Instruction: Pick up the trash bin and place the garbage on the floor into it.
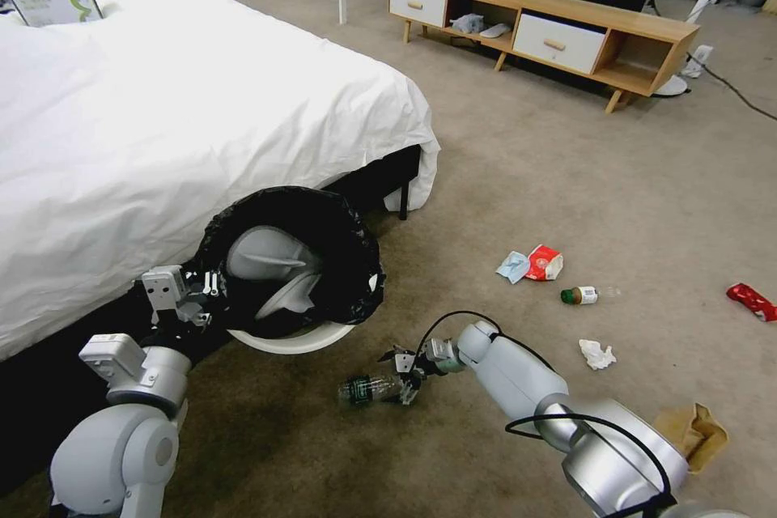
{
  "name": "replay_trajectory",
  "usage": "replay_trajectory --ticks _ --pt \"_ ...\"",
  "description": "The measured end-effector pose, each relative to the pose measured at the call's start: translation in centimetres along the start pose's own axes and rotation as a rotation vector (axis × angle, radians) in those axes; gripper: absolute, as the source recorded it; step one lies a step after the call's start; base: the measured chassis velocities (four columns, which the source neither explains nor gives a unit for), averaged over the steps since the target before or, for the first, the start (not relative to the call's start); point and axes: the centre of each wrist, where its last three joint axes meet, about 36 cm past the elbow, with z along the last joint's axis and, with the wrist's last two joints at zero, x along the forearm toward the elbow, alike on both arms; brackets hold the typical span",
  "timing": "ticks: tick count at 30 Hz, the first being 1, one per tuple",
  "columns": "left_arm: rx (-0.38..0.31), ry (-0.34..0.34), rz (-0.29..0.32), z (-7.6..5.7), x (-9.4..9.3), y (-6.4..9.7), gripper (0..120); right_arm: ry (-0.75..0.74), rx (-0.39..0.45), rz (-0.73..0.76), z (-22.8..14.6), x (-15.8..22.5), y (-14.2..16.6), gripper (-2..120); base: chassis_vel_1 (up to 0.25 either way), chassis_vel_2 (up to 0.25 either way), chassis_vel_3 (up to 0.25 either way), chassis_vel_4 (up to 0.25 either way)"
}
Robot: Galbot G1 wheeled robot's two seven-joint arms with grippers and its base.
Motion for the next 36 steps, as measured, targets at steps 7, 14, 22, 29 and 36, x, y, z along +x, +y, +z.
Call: replay_trajectory --ticks 7,14,22,29,36 --pt "-0.001 -0.003 0.001 -0.1 0.0 0.0 2 -0.006 -0.012 0.001 0.3 -0.4 0.7 56 0.000 0.000 0.000 0.000" --pt "-0.003 -0.004 0.000 -0.2 0.1 0.0 2 -0.010 -0.008 0.006 0.0 -0.2 0.2 30 0.000 0.000 0.000 0.000" --pt "-0.010 -0.006 -0.004 -0.1 0.0 0.1 2 -0.012 -0.005 0.007 -0.1 0.0 0.0 24 0.000 0.000 0.000 0.000" --pt "-0.019 -0.006 -0.009 0.1 -0.3 0.2 2 -0.039 -0.007 0.040 0.0 0.9 -0.4 24 0.000 0.000 0.000 0.000" --pt "-0.022 -0.008 -0.005 -0.1 -0.5 0.4 2 -0.087 -0.039 0.114 1.2 3.3 0.1 24 0.000 0.000 0.000 0.000"
